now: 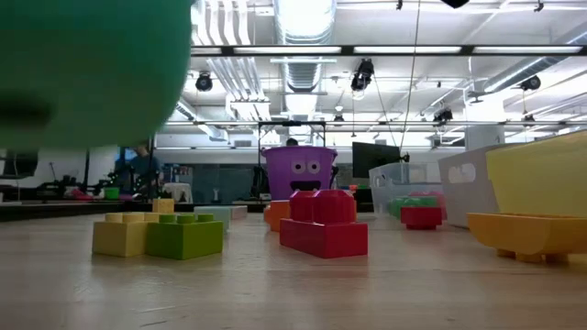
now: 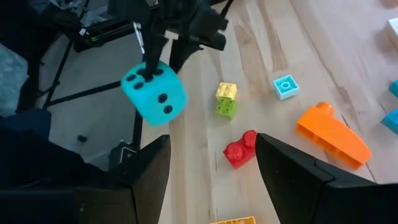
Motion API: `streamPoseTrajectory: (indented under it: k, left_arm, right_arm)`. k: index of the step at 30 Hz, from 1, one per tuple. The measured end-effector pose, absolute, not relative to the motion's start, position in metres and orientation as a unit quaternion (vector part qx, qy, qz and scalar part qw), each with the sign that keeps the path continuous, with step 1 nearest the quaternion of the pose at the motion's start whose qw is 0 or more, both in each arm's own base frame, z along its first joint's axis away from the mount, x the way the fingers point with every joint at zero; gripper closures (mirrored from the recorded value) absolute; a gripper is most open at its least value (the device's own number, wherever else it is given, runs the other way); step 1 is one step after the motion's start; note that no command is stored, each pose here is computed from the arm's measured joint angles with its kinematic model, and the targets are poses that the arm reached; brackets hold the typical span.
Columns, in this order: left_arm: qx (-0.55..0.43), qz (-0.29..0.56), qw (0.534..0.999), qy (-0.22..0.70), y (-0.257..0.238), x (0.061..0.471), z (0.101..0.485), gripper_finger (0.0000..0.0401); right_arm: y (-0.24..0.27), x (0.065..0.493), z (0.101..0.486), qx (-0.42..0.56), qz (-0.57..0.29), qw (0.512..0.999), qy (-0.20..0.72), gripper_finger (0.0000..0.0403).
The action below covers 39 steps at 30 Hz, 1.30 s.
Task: Pick & Place Toys
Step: Put the blue dice into the white bin
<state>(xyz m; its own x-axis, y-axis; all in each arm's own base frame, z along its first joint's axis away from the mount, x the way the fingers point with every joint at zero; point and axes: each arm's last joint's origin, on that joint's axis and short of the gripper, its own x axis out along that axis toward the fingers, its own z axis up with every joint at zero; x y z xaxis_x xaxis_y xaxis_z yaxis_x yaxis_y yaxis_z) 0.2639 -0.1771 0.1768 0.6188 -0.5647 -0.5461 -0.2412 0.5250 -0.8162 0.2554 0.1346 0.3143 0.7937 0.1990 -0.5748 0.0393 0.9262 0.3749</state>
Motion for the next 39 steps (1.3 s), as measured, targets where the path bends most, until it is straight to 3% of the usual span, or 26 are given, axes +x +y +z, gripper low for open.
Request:
streamPoseTrajectory:
  k: [8, 18, 24, 39]
  left_arm:
    - [-0.515, -0.113, 0.789, 0.315, -0.162, 0.272, 0.211, 0.027]
    - [-0.514, -0.118, 0.81, 0.256, -0.137, 0.273, 0.237, 0.0278]
    - [-0.513, -0.105, 0.818, 0.238, -0.122, 0.277, 0.242, 0.0285]
    - [-0.503, -0.07, 0.83, 0.233, -0.084, 0.289, 0.239, 0.0295]
  right_arm:
    - [0.138, 0.261, 0.315, 0.185, 0.05, 0.936, 0.296, 0.0173]
    - [0.137, 0.279, 0.319, 0.191, 0.054, 0.952, 0.234, 0.0173]
    - [0.13, 0.283, 0.323, 0.163, 0.11, 0.953, 0.231, 0.0173]
    - [0.126, 0.284, 0.323, 0.149, 0.074, 0.96, 0.224, 0.0161]
